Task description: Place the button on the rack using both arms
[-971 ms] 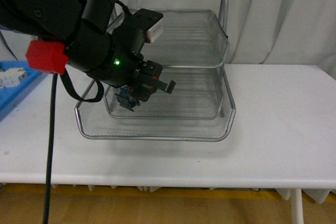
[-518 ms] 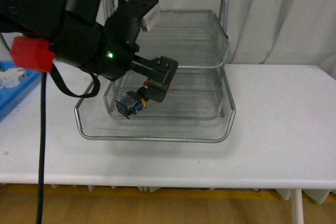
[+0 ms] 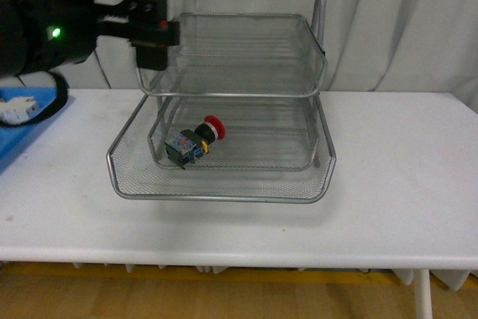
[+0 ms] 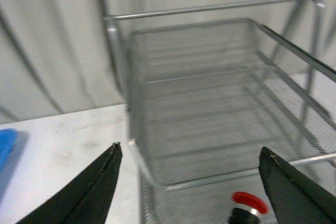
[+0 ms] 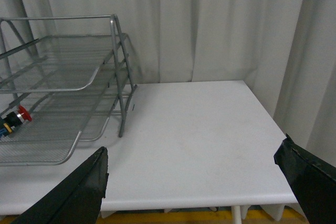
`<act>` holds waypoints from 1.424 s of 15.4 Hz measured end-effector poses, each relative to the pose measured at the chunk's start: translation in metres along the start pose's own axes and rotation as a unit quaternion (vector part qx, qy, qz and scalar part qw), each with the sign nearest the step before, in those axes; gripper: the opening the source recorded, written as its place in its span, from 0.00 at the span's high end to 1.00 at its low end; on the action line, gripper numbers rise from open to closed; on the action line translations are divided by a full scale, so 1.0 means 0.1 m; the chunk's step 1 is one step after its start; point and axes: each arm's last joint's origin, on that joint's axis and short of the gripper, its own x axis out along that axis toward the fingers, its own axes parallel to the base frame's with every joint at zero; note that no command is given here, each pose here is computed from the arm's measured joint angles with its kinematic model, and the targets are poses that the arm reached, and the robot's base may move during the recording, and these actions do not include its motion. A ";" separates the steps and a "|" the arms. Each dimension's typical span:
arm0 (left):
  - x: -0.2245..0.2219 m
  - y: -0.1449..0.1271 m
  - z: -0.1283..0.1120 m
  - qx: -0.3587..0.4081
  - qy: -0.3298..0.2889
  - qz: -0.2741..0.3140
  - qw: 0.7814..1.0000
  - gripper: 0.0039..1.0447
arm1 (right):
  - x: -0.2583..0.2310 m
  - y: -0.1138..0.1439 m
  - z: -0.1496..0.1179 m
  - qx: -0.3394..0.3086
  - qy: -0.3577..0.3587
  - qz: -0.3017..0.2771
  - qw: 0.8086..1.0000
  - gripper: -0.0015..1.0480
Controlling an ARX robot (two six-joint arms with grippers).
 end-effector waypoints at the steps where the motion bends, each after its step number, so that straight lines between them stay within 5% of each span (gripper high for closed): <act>1: -0.02 0.01 -0.02 -0.002 -0.001 0.006 1.000 0.28 | 0.00 0.00 0.00 0.000 0.001 0.000 1.000 0.06; 3: -0.37 0.19 -0.22 -0.024 -0.024 0.061 0.998 0.48 | 0.00 0.00 0.00 0.000 0.001 0.000 1.000 0.06; 5: -0.68 0.35 -0.16 -0.038 -0.064 0.073 0.995 0.70 | 0.00 0.00 0.00 0.000 0.001 0.000 1.000 0.06; 8: -1.03 0.42 -0.38 -0.038 -0.036 0.062 0.997 0.98 | 0.00 0.00 0.00 0.000 0.001 0.000 1.000 0.06; 12: -1.55 0.53 -0.59 -0.039 -0.033 0.062 0.997 0.99 | 0.00 0.00 0.00 0.000 0.001 0.000 1.000 0.06; 22: -2.01 0.58 -0.57 -0.040 -0.049 0.064 0.996 0.99 | 0.00 0.00 0.00 0.000 0.001 0.001 1.000 0.06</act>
